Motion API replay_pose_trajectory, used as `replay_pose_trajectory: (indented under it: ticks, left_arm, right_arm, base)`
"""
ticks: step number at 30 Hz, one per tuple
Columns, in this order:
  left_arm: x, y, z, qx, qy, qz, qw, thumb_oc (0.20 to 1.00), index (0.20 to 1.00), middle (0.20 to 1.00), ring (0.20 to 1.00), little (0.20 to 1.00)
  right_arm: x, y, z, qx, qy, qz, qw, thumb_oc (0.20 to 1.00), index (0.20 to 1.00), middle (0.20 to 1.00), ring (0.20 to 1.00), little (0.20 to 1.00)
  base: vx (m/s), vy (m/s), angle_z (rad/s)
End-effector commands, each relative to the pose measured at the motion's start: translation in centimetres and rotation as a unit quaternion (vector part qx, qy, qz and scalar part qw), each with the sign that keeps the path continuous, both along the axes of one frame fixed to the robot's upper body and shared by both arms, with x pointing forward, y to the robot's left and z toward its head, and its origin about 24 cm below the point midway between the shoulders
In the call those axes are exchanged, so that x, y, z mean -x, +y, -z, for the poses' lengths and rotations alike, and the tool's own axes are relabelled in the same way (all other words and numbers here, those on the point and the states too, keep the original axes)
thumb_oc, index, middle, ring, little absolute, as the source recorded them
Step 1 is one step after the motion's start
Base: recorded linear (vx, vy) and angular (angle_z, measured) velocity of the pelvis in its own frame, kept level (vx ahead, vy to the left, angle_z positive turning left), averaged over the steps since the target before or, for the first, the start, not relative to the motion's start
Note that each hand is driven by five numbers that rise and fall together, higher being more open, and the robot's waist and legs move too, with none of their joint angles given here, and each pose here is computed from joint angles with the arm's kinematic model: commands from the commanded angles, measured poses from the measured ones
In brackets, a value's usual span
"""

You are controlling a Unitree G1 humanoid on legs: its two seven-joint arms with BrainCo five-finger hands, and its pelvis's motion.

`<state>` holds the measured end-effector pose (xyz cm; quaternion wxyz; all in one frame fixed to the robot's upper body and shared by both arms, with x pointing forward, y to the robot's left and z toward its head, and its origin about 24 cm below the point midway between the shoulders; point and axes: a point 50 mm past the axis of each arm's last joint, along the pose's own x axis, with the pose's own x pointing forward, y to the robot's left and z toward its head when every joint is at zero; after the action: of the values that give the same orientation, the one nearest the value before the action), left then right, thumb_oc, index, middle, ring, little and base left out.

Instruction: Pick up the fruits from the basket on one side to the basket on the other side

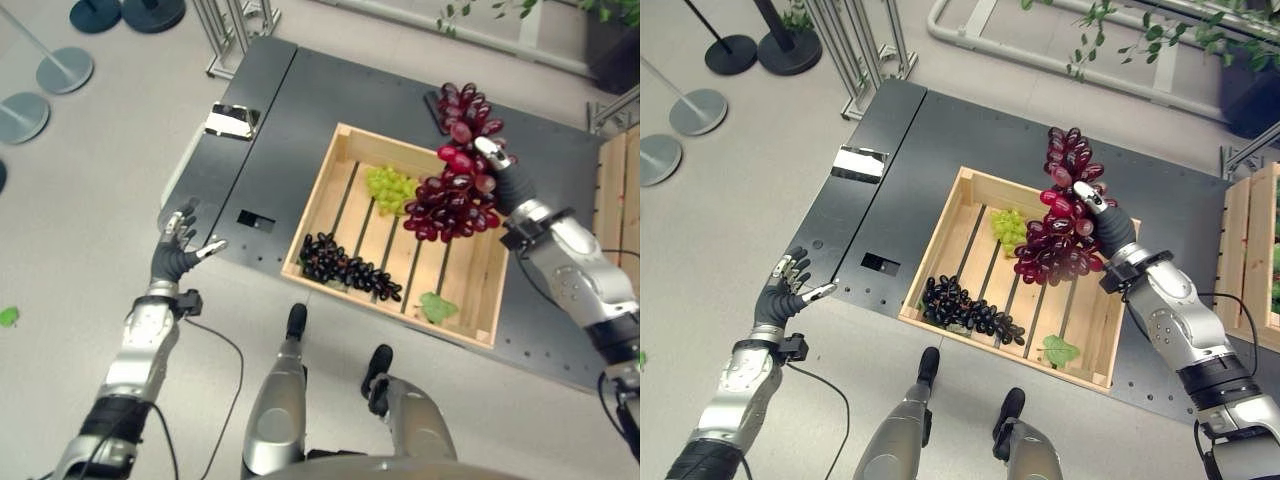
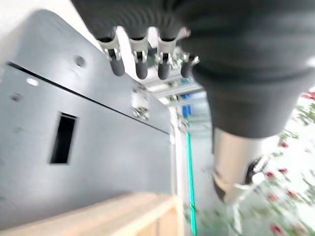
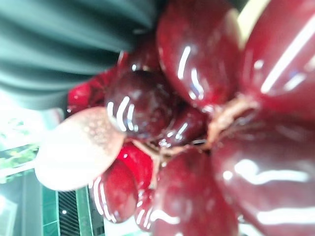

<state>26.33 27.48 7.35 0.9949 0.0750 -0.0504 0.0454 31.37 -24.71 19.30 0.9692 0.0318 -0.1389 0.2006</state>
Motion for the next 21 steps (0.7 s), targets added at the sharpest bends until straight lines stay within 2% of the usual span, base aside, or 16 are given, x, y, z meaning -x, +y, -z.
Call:
replay_pose_trajectory:
  ticks: [1, 7, 10, 12, 21]
  left_arm:
    - [1.0, 0.4, -1.2, -0.004, -0.013, 0.045, 0.999, 1.0, 1.0, 1.0, 1.0, 1.0]
    - [1.3, 0.9, -5.3, -0.066, -0.009, 0.14, 0.988, 1.0, 1.0, 1.0, 1.0, 1.0]
    - [1.0, 0.3, -6.7, -0.058, -0.001, 0.191, 0.98, 1.0, 1.0, 1.0, 1.0, 1.0]
    - [0.9, -0.6, -8.5, -0.083, 0.006, 0.246, 0.966, 1.0, 1.0, 1.0, 1.0, 1.0]
    - [-0.7, -3.1, -11.4, -0.142, 0.016, 0.322, 0.936, 1.0, 1.0, 1.0, 1.0, 1.0]
  right_arm:
    - [1.1, 0.7, -2.3, 0.007, -0.064, -0.032, 0.997, 0.2, 0.2, 0.2, 0.2, 0.2]
    - [1.9, 0.6, -1.4, 0.043, -0.041, -0.041, 0.997, 0.2, 0.2, 0.2, 0.2, 0.2]
    - [2.1, 0.8, -0.6, 0.063, -0.021, -0.05, 0.997, 0.2, 0.2, 0.2, 0.2, 0.2]
    - [2.3, 0.5, -0.3, 0.088, -0.009, -0.05, 0.995, 0.2, 0.2, 0.2, 0.2, 0.2]
    - [2.6, 1.4, -0.1, 0.129, 0.003, -0.078, 0.989, 0.2, 0.2, 0.2, 0.2, 0.2]
  base:
    - [0.06, 0.0, -0.08]
    - [0.05, -0.004, -0.04]
    - [0.04, -0.007, -0.01]
    - [0.04, 0.005, -0.01]
    - [0.0, 0.0, 0.0]
